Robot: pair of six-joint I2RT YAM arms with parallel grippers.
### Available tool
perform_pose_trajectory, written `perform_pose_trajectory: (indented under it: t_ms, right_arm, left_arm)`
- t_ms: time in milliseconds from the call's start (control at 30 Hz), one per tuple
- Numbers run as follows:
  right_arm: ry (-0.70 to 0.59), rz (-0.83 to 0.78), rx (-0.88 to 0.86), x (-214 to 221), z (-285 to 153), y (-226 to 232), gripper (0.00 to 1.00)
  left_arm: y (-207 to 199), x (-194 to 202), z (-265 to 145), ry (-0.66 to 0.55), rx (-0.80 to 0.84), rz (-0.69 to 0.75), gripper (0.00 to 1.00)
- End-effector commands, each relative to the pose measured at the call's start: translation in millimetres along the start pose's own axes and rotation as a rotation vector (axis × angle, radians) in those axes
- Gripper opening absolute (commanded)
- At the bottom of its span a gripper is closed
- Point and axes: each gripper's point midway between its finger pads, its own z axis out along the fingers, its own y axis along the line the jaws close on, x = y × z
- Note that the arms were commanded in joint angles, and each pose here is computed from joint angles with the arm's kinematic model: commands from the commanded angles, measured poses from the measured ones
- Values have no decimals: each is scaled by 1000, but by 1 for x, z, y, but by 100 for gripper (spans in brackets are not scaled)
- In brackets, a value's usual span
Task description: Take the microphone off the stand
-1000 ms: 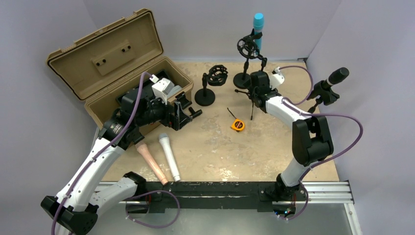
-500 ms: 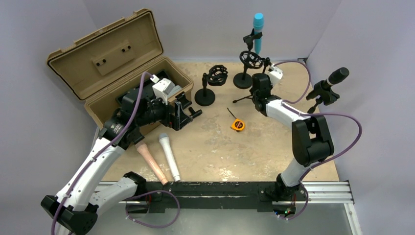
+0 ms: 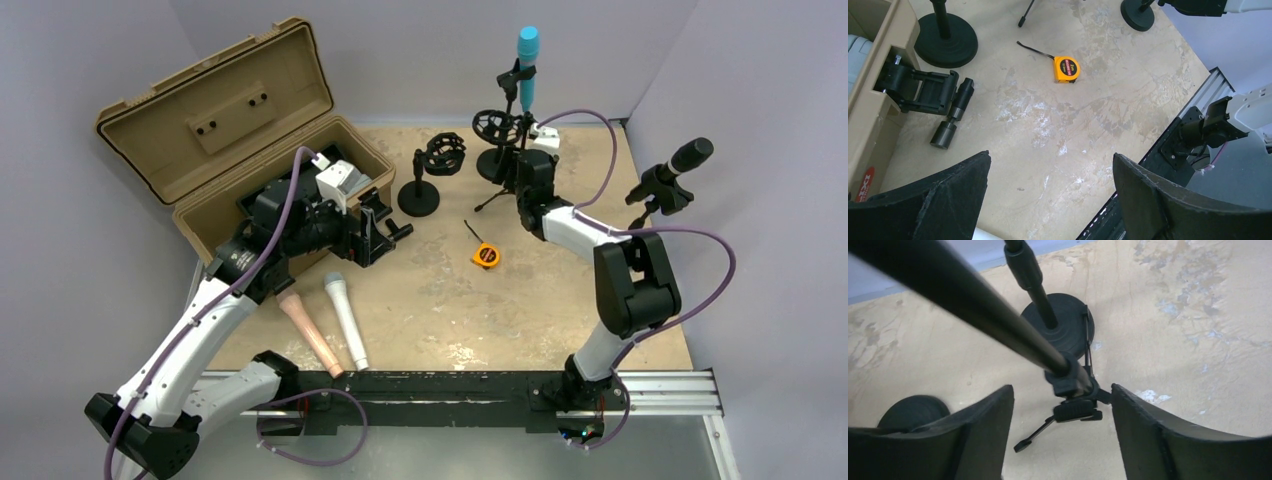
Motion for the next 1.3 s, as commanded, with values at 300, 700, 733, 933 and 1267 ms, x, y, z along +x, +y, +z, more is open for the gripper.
perform_pose_trajectory:
  t_ms: [300,700,733,933,1267]
  right_arm:
    - [-43,52,-324,-37,-47,22,85]
    - [15,113,-460,-27,-42,1,75]
    - [20,112,-464,-27,-40,2,73]
    - [14,131,-452,-30,-34,1,64]
    - [-45,142,-350,-38,-30,-16,52]
  left_arm:
    - [-5,-13,-1,-29,12,46,89]
    - [-5,-12,1,-20,17,43,89]
    - [-5,-12,1,-21,17,44,89]
    - [-6,-12,0,-21,15,47,89]
    - [-7,-12,0,-20,20,47,89]
